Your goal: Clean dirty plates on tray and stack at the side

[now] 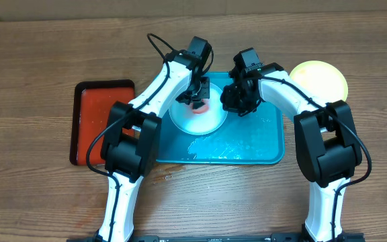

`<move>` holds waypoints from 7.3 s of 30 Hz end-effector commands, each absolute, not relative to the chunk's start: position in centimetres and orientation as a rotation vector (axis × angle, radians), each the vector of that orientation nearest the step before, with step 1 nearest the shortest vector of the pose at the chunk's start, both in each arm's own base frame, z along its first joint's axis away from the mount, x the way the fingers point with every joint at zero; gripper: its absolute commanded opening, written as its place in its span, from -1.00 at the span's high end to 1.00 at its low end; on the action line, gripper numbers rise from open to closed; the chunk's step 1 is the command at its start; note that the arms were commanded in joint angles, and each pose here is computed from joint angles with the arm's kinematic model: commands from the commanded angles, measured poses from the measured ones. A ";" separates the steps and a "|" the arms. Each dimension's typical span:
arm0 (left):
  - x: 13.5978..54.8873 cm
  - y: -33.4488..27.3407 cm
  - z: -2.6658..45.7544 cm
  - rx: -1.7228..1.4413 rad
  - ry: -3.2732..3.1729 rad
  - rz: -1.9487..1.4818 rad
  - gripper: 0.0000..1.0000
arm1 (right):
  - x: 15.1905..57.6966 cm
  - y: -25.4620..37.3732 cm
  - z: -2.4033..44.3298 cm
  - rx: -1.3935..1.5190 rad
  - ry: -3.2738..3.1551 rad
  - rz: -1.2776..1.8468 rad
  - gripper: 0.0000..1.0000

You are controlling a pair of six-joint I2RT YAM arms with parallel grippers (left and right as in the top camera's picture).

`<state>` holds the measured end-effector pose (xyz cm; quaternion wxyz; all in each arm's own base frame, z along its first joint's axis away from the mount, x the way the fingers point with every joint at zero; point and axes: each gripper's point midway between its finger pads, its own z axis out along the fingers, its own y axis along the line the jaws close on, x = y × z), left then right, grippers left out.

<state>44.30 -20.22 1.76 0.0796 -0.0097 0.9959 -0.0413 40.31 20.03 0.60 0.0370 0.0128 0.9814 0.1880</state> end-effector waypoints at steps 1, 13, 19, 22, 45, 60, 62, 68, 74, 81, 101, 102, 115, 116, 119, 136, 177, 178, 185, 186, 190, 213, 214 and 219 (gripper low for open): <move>45.9 -14.7 2.3 -0.113 2.903 0.227 0.92 | 40.2 18.3 -0.5 0.071 3.034 0.471 0.93; 46.9 -10.0 13.0 -0.313 2.709 0.230 0.92 | 40.4 18.4 -0.5 0.069 3.027 0.474 0.93; 44.3 -6.8 16.8 -0.419 2.748 0.124 0.92 | 40.3 18.4 -0.5 0.069 3.029 0.473 0.93; 42.2 -3.5 16.5 -0.511 2.823 0.198 0.92 | 40.3 18.4 -0.5 0.069 3.029 0.473 0.93; 37.0 7.3 2.8 -0.890 2.936 0.115 0.92 | 40.5 18.5 -0.5 0.067 3.020 0.477 0.93; 41.9 5.4 11.7 -0.812 2.845 -0.167 0.17 | 42.1 18.7 2.5 -0.090 2.961 0.421 0.93; 42.6 4.7 13.6 -0.761 2.830 -0.230 0.15 | 42.5 18.4 3.6 -0.102 2.939 0.335 0.93; 43.0 4.2 15.8 -0.714 2.816 -0.249 -0.68 | 43.0 17.9 8.4 -0.195 2.809 0.019 0.93; 42.6 4.2 15.6 -0.721 2.831 -0.248 -1.00 | 42.6 17.6 13.5 -0.243 2.609 -0.310 0.93; 42.7 4.2 15.6 -0.720 2.830 -0.248 -1.00 | 41.9 16.2 19.0 -0.235 2.367 -0.664 0.93; 42.7 4.2 15.6 -0.720 2.830 -0.248 -0.99 | 39.8 16.8 26.5 -0.362 1.942 -1.202 0.93; 42.7 4.2 15.6 -0.720 2.830 -0.248 -1.00 | 39.8 16.8 26.5 -0.371 1.944 -1.203 0.93; 42.7 4.2 15.6 -0.720 2.830 -0.247 -1.00 | 40.3 17.9 22.8 -0.449 2.134 -0.985 0.93; 42.7 4.2 15.6 -0.720 2.830 -0.247 -1.00 | 40.5 17.9 22.5 -0.448 2.150 -0.966 0.93; 42.7 4.2 15.6 -0.720 2.830 -0.247 -1.00 | 40.8 18.5 20.2 -0.479 2.280 -0.784 0.93; 42.7 4.2 15.6 -0.720 2.830 -0.248 -1.00 | 44.1 3.0 15.7 0.189 2.721 0.595 0.93; 42.7 4.2 15.6 -0.721 2.830 -0.248 -1.00 | 42.8 -9.3 4.4 0.755 2.743 0.621 0.25; 42.7 4.2 15.6 -0.721 2.830 -0.248 -0.99 | 42.8 -8.5 4.7 0.732 2.752 0.624 0.20; 42.7 4.2 15.6 -0.720 2.830 -0.248 -0.99 | 43.4 -2.0 10.2 0.481 2.736 0.628 -0.04; 42.7 4.2 15.6 -0.720 2.830 -0.248 -0.99 | 43.2 -1.0 11.3 0.442 2.728 0.630 -0.17; 42.7 4.2 15.6 -0.721 2.830 -0.248 -1.00 | 41.0 2.3 15.5 0.324 2.726 0.612 -1.00; 42.7 4.2 15.6 -0.720 2.830 -0.248 -1.00 | 24.0 3.6 25.0 0.322 2.774 0.480 -1.00; 42.7 4.2 15.6 -0.720 2.830 -0.248 -1.00 | 24.0 3.6 25.0 0.323 2.775 0.480 -1.00; 42.7 4.2 15.6 -0.720 2.830 -0.247 -0.99 | 23.8 3.6 24.7 0.329 2.794 0.481 -1.00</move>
